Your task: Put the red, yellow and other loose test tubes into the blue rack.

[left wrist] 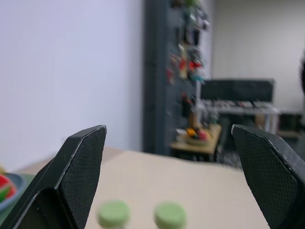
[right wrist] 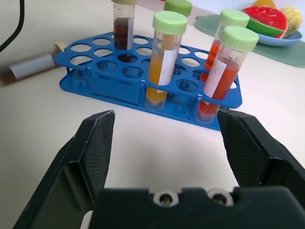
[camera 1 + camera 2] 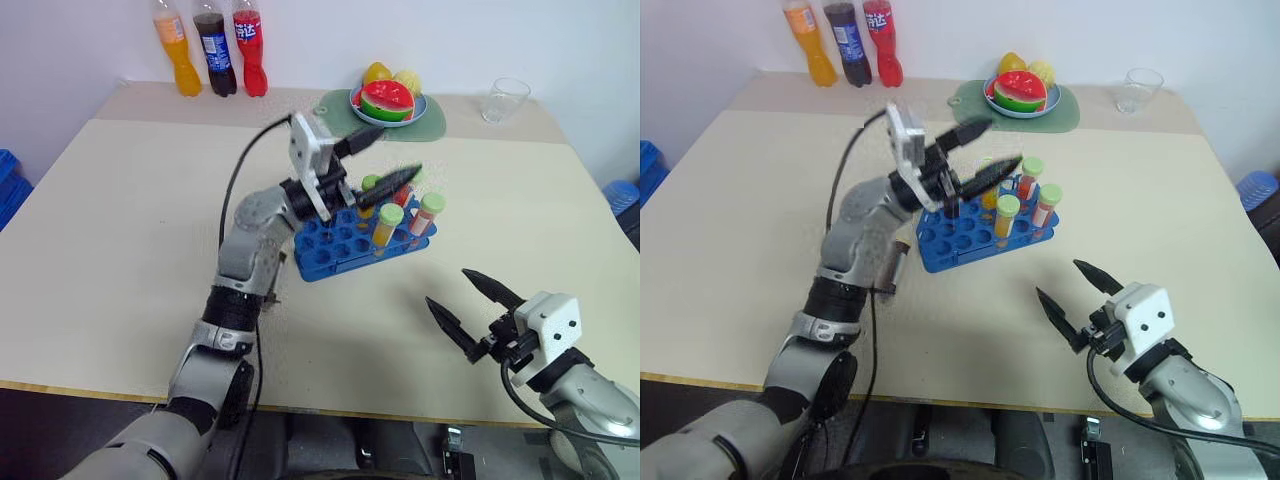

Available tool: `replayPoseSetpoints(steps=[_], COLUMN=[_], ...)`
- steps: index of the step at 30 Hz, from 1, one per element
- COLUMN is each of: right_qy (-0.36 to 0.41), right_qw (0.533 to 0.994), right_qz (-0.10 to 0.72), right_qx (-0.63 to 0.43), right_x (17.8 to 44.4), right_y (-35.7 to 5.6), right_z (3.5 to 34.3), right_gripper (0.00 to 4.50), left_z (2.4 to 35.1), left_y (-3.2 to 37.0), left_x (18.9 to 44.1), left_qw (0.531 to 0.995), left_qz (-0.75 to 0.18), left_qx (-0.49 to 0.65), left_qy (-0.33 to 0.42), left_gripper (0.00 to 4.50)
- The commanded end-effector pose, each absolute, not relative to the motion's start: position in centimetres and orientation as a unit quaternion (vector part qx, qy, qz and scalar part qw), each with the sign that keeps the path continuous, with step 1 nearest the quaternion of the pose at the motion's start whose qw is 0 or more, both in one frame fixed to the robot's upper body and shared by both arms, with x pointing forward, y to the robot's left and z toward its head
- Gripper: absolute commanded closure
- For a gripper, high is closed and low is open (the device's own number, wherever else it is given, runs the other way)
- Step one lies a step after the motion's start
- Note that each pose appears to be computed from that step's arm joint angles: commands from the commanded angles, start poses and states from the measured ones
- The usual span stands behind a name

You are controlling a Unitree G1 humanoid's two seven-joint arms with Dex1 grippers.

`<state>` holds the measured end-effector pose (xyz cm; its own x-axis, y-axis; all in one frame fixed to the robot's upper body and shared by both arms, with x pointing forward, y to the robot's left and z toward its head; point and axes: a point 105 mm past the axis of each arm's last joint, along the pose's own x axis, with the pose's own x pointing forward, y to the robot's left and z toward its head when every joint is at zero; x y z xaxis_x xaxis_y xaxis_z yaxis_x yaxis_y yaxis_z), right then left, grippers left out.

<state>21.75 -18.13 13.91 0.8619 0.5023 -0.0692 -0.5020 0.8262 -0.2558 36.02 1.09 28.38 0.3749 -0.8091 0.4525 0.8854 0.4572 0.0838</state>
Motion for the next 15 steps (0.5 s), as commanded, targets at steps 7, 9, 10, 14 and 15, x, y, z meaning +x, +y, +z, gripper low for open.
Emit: replayPoseSetpoints(steps=[7, 9, 10, 14, 15], right_qy=[-0.009, -0.008, -0.008, -0.008, -0.008], right_qw=[0.939, 0.936, 0.934, 0.929, 0.928], right_qz=[0.311, 0.321, 0.327, 0.343, 0.346], right_qx=[-0.145, -0.145, -0.144, -0.141, -0.140], right_x=[23.0, 23.3, 23.4, 23.8, 23.9], right_y=[-17.9, -17.7, -17.5, -17.1, -17.0], right_z=[14.4, 14.3, 14.3, 14.1, 14.0], right_gripper=[0.74, 0.74, 0.74, 0.74, 0.74], left_z=[24.4, 23.1, 22.9, 21.0, 20.7], left_y=[8.2, 8.7, 9.1, 11.4, 12.2], left_x=[40.0, 38.0, 37.1, 34.9, 34.7], left_qw=[0.921, 0.883, 0.871, 0.823, 0.818], left_qz=[-0.334, -0.356, -0.367, -0.383, -0.374], left_qx=[-0.088, -0.105, -0.097, -0.076, -0.076], left_qy=[0.183, 0.286, 0.312, 0.412, 0.431], left_gripper=[0.19, 0.19, 0.19, 0.19, 0.19])
